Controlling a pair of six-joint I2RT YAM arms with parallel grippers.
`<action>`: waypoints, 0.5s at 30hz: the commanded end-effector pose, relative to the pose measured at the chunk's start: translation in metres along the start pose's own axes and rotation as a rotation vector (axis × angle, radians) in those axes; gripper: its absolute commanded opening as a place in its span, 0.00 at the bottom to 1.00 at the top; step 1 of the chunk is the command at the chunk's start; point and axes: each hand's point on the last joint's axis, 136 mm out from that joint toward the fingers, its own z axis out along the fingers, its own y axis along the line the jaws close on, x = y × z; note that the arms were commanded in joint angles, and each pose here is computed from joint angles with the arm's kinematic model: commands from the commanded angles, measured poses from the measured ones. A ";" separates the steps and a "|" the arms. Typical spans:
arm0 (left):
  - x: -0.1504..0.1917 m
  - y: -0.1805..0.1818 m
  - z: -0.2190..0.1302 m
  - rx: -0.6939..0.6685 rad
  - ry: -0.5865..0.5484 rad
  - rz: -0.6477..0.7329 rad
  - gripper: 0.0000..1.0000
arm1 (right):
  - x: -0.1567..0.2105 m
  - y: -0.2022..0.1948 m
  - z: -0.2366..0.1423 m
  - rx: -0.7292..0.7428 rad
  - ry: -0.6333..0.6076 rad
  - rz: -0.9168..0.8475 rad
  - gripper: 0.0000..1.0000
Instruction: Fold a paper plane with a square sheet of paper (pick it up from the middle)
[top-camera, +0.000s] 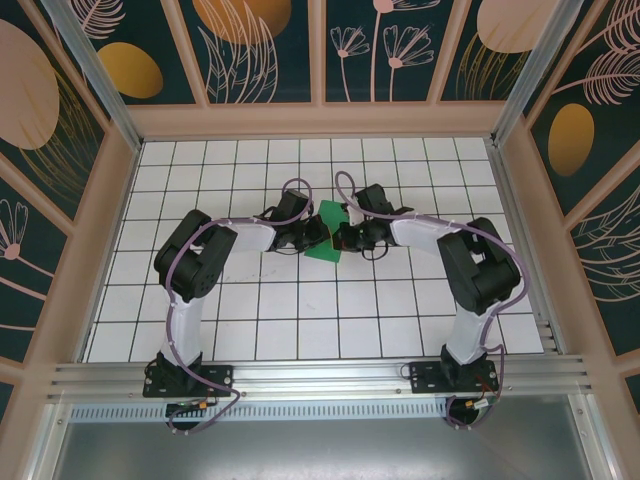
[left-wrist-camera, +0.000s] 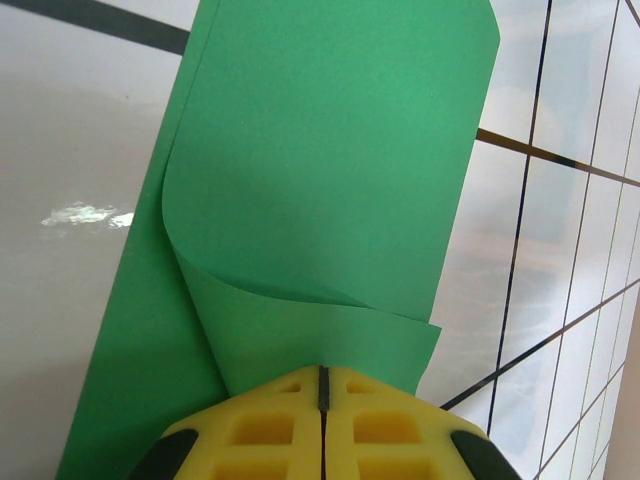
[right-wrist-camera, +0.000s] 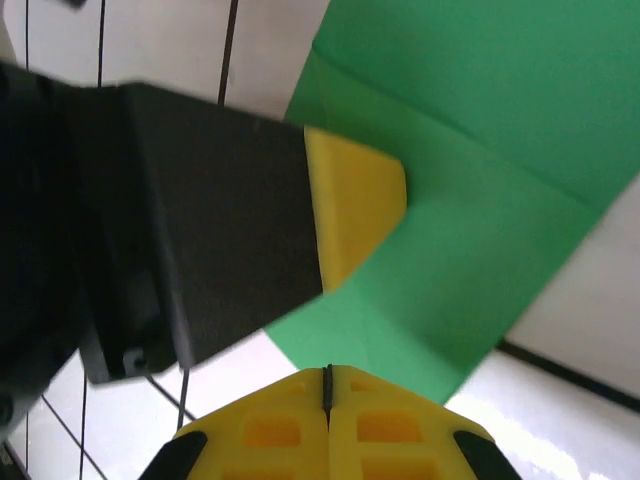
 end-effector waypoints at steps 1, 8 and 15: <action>0.014 0.034 0.003 -0.101 0.030 -0.055 0.08 | 0.001 -0.006 0.011 0.006 0.017 0.030 0.01; 0.009 0.023 -0.001 -0.078 0.014 -0.026 0.08 | 0.031 -0.027 0.020 0.046 0.094 0.040 0.01; 0.003 0.017 -0.002 -0.065 0.009 0.019 0.09 | 0.060 -0.058 0.023 0.162 0.179 0.057 0.01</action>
